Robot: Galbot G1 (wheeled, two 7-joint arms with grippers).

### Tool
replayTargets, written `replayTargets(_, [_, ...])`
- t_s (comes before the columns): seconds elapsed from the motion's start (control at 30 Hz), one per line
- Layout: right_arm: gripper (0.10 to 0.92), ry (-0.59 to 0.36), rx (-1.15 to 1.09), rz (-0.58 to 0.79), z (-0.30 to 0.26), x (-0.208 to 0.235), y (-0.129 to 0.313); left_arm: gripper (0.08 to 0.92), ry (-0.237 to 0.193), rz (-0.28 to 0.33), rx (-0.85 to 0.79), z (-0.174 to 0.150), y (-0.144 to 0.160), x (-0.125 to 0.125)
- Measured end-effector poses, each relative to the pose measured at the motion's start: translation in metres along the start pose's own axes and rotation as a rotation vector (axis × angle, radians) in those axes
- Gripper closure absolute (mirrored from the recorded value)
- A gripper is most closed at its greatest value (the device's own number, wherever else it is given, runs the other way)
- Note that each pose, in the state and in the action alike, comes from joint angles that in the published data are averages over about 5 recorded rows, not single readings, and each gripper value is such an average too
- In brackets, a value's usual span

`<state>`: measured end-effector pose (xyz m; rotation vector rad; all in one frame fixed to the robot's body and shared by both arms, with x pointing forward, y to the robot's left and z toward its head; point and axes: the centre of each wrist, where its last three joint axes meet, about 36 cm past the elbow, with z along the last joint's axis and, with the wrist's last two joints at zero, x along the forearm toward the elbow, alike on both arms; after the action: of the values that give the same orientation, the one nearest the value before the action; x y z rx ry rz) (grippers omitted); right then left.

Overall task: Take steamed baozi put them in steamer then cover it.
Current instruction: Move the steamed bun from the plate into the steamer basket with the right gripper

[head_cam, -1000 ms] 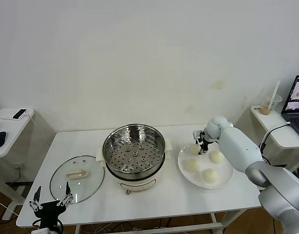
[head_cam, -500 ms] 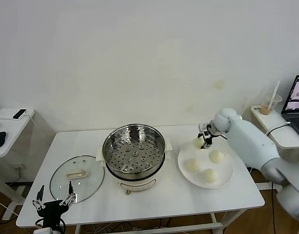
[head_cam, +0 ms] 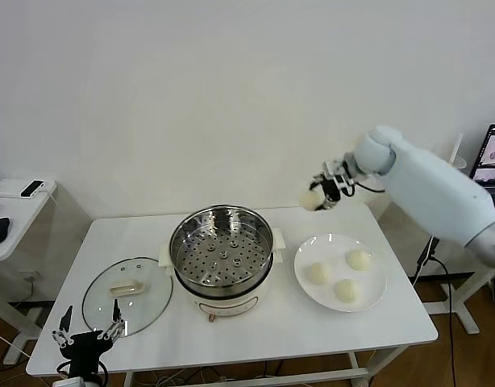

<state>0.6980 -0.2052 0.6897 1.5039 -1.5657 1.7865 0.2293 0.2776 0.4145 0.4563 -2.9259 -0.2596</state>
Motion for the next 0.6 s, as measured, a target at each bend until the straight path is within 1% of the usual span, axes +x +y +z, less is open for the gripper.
replayTargets(0.17, [0.411, -0.058, 0.098, -0.016, -0.047, -0.010, -0.019, 0.177, -0.001, -0.004, 0.002, 0.000, 0.002, -0.002])
replayTargets(0.3, [0.415, -0.086, 0.188, -0.047, -0.083, -0.031, -0.028, 0.177, -0.008, -0.010, 0.003, -0.001, 0.004, -0.005])
replayTargets(0.6, [0.420, -0.083, 0.402, -0.100, -0.140, -0.083, -0.027, 0.177, -0.014, -0.031, 0.014, -0.004, 0.010, -0.006])
